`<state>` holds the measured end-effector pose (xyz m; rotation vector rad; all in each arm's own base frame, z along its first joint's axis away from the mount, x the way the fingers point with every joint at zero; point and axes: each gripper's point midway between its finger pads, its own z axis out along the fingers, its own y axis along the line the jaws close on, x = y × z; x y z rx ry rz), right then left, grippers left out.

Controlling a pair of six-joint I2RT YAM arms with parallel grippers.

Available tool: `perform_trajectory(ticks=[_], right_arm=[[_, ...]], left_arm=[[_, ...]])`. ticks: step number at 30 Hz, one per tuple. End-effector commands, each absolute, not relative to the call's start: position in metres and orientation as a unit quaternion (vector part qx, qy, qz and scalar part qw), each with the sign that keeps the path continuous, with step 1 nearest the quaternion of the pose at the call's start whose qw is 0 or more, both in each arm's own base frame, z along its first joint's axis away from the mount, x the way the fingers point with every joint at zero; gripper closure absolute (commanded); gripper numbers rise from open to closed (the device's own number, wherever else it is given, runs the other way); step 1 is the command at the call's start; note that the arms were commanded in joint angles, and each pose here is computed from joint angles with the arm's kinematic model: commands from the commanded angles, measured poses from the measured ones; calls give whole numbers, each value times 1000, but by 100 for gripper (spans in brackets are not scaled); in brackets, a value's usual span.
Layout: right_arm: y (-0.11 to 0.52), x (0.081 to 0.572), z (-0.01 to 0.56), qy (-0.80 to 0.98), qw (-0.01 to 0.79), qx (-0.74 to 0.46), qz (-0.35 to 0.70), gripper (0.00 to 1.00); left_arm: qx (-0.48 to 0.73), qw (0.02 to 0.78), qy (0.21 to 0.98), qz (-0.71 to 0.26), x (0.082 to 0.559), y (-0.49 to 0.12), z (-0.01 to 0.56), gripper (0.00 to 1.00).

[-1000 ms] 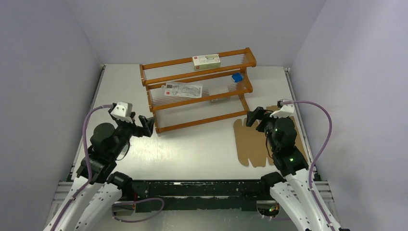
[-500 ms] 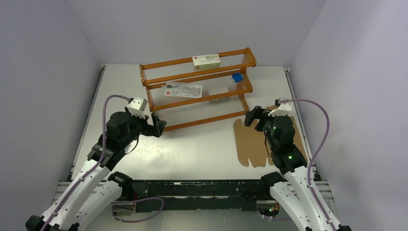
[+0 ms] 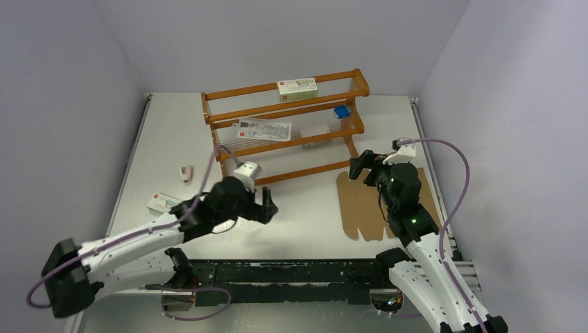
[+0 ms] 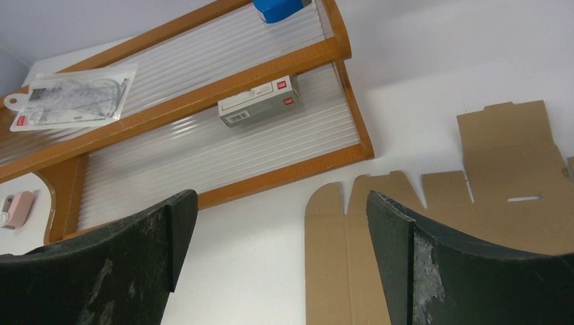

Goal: Fold the paper box

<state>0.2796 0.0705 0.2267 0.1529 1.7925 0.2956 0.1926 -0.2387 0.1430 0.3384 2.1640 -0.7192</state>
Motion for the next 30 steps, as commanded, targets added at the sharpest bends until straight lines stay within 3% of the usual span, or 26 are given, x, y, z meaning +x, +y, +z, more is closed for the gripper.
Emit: perform_trajectory(ticks=[1, 14, 30], right_arm=[[74, 283, 221, 779, 609, 65, 136, 0], [71, 282, 216, 781, 609, 58, 126, 0], [74, 284, 215, 781, 608, 54, 132, 0]], left_arm=[[92, 426, 857, -275, 196, -272, 137, 3], [70, 404, 883, -227, 214, -343, 75, 3], [56, 413, 900, -125, 303, -342, 24, 2]])
